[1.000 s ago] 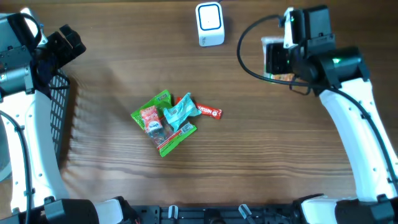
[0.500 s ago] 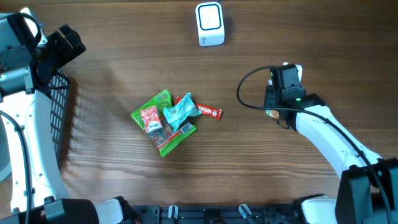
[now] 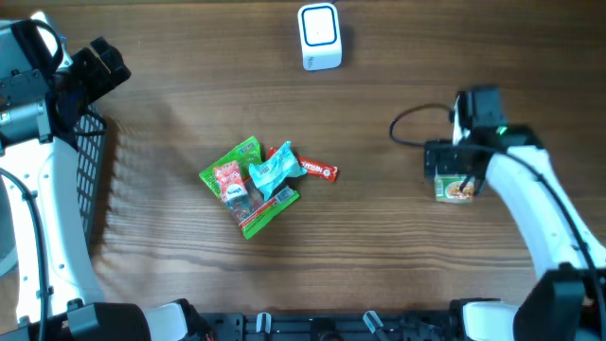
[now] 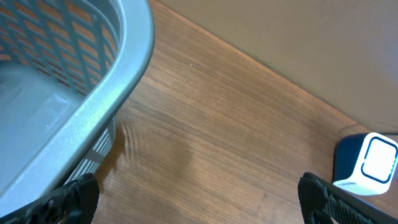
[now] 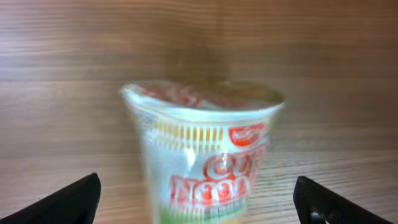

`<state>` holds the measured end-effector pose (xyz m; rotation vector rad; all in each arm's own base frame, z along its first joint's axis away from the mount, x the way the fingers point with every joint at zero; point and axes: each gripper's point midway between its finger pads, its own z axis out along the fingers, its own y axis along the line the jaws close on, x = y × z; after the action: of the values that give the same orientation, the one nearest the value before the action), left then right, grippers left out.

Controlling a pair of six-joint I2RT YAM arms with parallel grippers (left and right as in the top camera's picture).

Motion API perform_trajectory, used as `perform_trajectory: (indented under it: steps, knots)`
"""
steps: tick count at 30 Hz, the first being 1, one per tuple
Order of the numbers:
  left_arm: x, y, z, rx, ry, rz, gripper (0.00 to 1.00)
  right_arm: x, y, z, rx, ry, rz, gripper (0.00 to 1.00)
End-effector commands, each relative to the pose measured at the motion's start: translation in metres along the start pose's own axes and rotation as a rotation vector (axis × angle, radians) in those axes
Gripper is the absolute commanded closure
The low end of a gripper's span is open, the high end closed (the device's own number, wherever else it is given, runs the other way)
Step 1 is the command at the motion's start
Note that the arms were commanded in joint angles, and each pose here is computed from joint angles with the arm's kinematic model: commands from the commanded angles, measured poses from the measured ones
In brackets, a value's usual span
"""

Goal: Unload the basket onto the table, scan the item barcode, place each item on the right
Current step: 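Carry cup noodles right and set it upright on the table, then reach right gripper to the mint-green packet and grasp it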

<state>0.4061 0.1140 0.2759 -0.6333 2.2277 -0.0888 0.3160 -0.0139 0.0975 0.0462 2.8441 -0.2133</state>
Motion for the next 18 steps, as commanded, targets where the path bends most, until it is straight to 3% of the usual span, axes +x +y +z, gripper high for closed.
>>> perform_trajectory:
  steps: [1, 4, 6, 7, 10, 13, 16, 18]
  knots:
    - [-0.006, -0.002, -0.004, 0.011, -0.017, -0.002, 0.0, -0.067, 0.047, -0.09, -0.333, -0.227, -0.084, 0.04]
    - [-0.006, -0.002, -0.004, 0.011, -0.017, -0.002, 0.0, -0.069, 0.113, -0.128, -0.662, -0.243, -0.11, 0.08]
    - [-0.006, -0.002, -0.004, 0.011, -0.017, -0.002, 0.0, -0.059, 0.147, -0.128, -0.706, -0.196, -0.115, 0.07]
    - [-0.006, -0.002, -0.004, 0.011, -0.017, -0.002, 0.0, -0.052, 0.171, -0.125, -0.713, -0.183, -0.14, 0.0]
    - [-0.006, -0.002, -0.004, 0.011, -0.017, -0.002, 0.0, -0.03, 0.228, -0.115, -0.628, -0.161, -0.169, 0.0]
    - [-0.006, -0.002, -0.004, 0.011, -0.017, -0.002, 0.0, -0.002, 0.314, -0.117, -0.711, -0.175, -0.278, 0.0]
    - [-0.006, -0.002, -0.004, 0.011, -0.017, -0.002, 0.0, -0.001, 0.334, -0.064, -0.47, -0.231, -0.168, 0.05]
    - [-0.006, -0.002, -0.004, 0.011, -0.017, -0.002, 0.0, 0.007, 0.352, -0.039, -0.439, -0.235, -0.2, 0.06]
